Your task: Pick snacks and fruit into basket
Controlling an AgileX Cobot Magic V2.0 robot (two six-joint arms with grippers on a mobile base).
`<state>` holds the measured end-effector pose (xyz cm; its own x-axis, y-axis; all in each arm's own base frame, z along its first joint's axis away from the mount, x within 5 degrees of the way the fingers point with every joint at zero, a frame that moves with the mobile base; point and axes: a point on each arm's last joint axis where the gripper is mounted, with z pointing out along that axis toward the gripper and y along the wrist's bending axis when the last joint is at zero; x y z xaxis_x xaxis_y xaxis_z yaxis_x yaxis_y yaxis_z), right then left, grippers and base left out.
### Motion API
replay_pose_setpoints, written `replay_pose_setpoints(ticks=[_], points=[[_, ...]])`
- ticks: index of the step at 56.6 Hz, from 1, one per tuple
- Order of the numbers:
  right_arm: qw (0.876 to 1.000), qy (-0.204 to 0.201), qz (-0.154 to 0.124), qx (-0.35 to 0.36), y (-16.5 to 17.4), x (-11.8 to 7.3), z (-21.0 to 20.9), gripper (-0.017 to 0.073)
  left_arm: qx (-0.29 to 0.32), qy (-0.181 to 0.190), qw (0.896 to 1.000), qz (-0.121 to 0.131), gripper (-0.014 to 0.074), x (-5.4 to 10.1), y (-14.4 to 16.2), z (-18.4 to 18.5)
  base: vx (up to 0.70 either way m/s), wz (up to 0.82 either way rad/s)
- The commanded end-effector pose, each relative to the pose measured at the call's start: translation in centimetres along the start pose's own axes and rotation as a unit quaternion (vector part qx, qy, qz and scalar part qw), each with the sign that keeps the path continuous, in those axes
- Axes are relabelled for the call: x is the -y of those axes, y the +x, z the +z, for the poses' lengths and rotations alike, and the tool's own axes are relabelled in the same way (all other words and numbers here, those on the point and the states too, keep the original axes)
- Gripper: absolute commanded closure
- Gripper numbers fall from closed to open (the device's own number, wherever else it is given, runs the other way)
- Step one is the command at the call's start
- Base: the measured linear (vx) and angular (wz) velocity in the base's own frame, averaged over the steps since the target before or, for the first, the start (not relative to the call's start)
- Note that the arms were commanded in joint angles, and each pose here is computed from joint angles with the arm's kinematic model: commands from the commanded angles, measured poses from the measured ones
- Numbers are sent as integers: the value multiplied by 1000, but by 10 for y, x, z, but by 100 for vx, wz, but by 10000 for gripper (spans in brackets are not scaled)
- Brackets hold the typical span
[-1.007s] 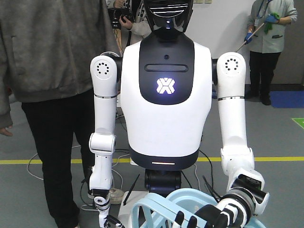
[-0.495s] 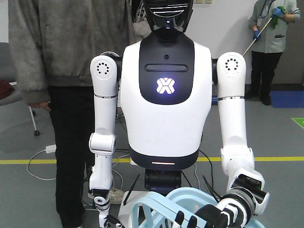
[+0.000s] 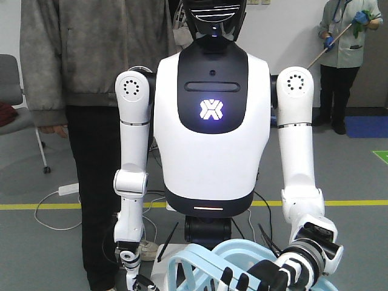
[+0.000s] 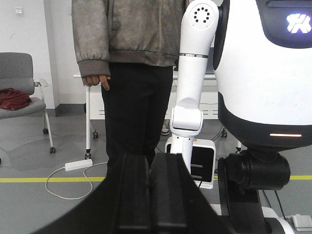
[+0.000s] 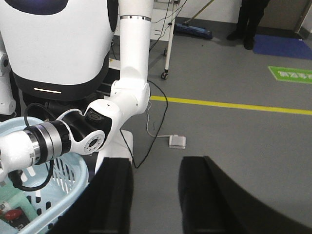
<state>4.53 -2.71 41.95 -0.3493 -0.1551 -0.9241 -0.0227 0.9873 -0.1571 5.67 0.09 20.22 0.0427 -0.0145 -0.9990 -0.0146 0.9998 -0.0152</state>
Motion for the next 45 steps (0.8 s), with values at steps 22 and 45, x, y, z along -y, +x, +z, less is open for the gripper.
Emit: replay_pose_setpoints(ticks=[22, 45], points=[[975, -9, -44, 218, 80, -45, 45, 573, 25, 1, 1000, -8, 601, 0, 4, 0, 0, 0], [982, -14, 51, 179, 198, -63, 87, 571, 26, 1, 1000, -8, 601, 0, 4, 0, 0, 0]])
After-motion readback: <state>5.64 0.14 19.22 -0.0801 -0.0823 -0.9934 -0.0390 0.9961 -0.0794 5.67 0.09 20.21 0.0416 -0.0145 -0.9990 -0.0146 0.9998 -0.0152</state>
